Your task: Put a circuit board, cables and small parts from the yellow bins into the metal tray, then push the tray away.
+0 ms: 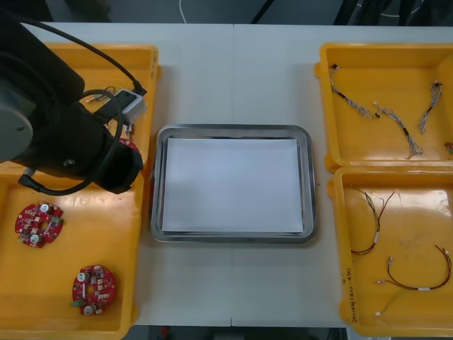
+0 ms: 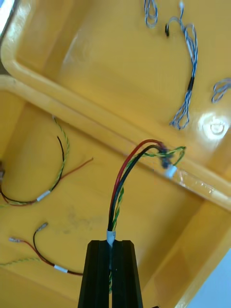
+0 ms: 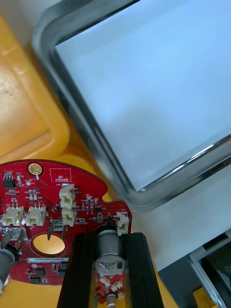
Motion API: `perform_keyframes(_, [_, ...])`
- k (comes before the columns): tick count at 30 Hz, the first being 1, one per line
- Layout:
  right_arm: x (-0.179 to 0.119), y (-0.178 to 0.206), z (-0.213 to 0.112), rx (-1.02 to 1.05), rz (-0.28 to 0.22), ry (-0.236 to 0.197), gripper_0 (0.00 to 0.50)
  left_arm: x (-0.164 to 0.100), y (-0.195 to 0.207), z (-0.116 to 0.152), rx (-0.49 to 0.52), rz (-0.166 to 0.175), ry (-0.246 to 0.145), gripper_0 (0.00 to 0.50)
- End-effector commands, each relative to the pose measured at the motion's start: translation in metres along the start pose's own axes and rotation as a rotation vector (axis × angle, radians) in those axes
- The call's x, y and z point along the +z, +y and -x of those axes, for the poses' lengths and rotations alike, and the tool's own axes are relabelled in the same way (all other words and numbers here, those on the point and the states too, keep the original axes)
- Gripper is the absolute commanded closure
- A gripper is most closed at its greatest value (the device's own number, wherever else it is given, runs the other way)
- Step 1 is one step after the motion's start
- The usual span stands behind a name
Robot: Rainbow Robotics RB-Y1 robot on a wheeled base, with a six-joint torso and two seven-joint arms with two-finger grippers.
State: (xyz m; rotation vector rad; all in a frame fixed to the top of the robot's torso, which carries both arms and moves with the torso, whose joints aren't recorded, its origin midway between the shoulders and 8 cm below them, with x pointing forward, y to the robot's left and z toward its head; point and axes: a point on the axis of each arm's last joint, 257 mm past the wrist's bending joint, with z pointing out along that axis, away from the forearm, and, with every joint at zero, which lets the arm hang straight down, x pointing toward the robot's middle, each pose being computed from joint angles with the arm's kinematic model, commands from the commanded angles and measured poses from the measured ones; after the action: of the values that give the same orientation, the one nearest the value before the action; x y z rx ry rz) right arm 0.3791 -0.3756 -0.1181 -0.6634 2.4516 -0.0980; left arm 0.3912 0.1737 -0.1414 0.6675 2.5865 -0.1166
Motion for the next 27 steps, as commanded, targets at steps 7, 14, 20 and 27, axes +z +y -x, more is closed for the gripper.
perform_keyframes(7, [-0.010,0.021,0.029,-0.122,0.013,-0.022,0.500,0.027,-0.058,0.033,0.022,-0.038,0.037,0.498])
perform_keyframes(14, [-0.003,0.041,0.025,-0.159,0.051,-0.002,0.500,0.056,-0.077,0.036,0.033,-0.043,0.067,0.500])
perform_keyframes(20, [-0.006,0.048,0.028,-0.184,0.055,-0.007,0.500,0.086,-0.090,0.027,0.049,-0.043,0.089,0.498])
perform_keyframes(27, [-0.014,0.052,0.038,-0.215,0.039,-0.032,0.500,0.110,-0.101,0.018,0.067,-0.044,0.100,0.500])
